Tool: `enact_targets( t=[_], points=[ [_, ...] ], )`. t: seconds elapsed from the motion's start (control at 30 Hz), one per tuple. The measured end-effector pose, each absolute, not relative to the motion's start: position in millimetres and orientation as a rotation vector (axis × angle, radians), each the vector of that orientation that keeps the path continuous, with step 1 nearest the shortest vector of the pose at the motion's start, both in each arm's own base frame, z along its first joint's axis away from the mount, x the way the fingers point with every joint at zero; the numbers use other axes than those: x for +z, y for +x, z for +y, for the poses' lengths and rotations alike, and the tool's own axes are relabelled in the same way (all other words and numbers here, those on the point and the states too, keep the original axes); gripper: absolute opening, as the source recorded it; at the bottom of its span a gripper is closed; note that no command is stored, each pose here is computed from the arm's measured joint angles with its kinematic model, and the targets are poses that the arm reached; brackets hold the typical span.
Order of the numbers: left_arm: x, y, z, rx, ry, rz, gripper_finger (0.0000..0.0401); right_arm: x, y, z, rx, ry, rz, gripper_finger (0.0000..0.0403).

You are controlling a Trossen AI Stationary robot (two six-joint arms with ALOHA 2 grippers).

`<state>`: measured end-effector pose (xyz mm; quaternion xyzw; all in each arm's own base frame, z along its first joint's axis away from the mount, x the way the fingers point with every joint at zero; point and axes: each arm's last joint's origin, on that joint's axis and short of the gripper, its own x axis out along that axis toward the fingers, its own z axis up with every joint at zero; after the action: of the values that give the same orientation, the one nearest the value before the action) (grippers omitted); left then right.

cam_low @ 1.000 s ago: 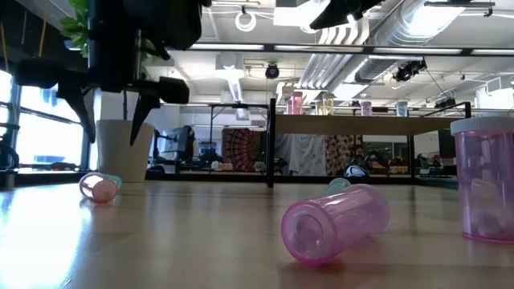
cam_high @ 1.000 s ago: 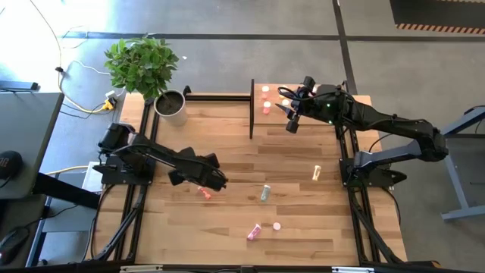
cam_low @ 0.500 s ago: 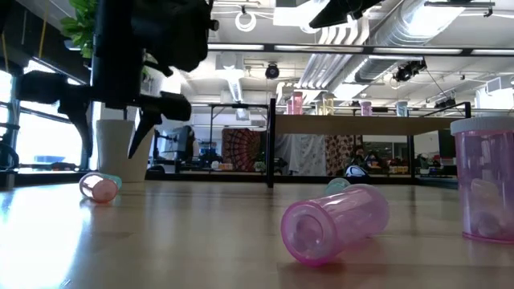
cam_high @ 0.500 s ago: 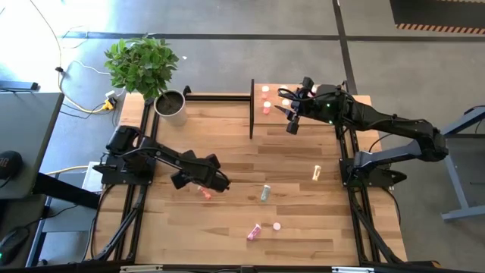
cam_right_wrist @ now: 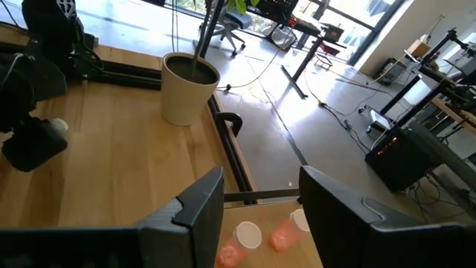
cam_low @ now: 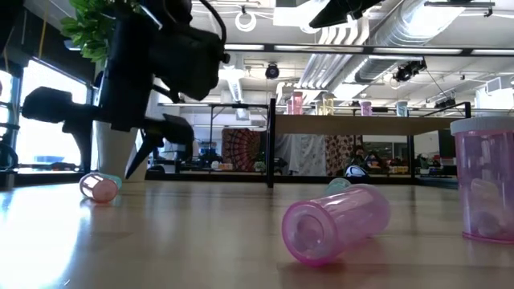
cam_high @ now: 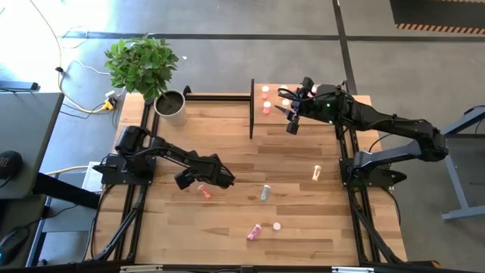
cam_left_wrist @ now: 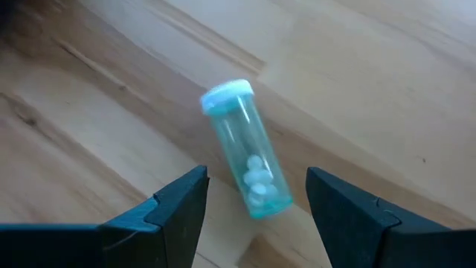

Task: Pick and place medicine bottles onto shelf by color
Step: Put the top blue medicine bottle aligned with the other blue medicine bottle on the shelf

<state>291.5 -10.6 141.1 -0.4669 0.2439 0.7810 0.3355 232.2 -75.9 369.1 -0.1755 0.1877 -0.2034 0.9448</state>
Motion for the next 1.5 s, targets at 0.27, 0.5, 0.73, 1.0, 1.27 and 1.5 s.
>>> enact_targets(
  t=[0.27,0.5,0.73,1.0,1.27,1.5],
  points=[
    [122.1,295.4,-3.4,2.090,-1.187,0.655,0.0218,369.2,232.2,-76.0,-0.415,-0.358,0.382,0.0167],
    [115.8,297.3,-1.7,2.100,-1.172,0.656,0.0210,369.1,232.2,-76.0,-0.415,-0.358,0.382,0.0167],
    [114.6,298.3,-1.6,2.067,-1.153,0.687,0.0141,369.1,232.2,-76.0,-0.415,-0.358,0.383,0.0167],
    [114.0,298.9,-2.5,2.028,-1.121,0.737,0.0072,369.1,232.2,-76.0,-0.415,-0.358,0.383,0.0167],
    [121.5,297.3,-6.9,1.920,-1.062,0.847,0.0091,369.2,232.2,-76.0,-0.416,-0.358,0.383,0.0167],
    [146.0,296.3,-6.7,1.676,-0.955,0.976,0.0090,369.1,232.2,-76.0,-0.424,-0.317,0.374,0.0167]
  ],
)
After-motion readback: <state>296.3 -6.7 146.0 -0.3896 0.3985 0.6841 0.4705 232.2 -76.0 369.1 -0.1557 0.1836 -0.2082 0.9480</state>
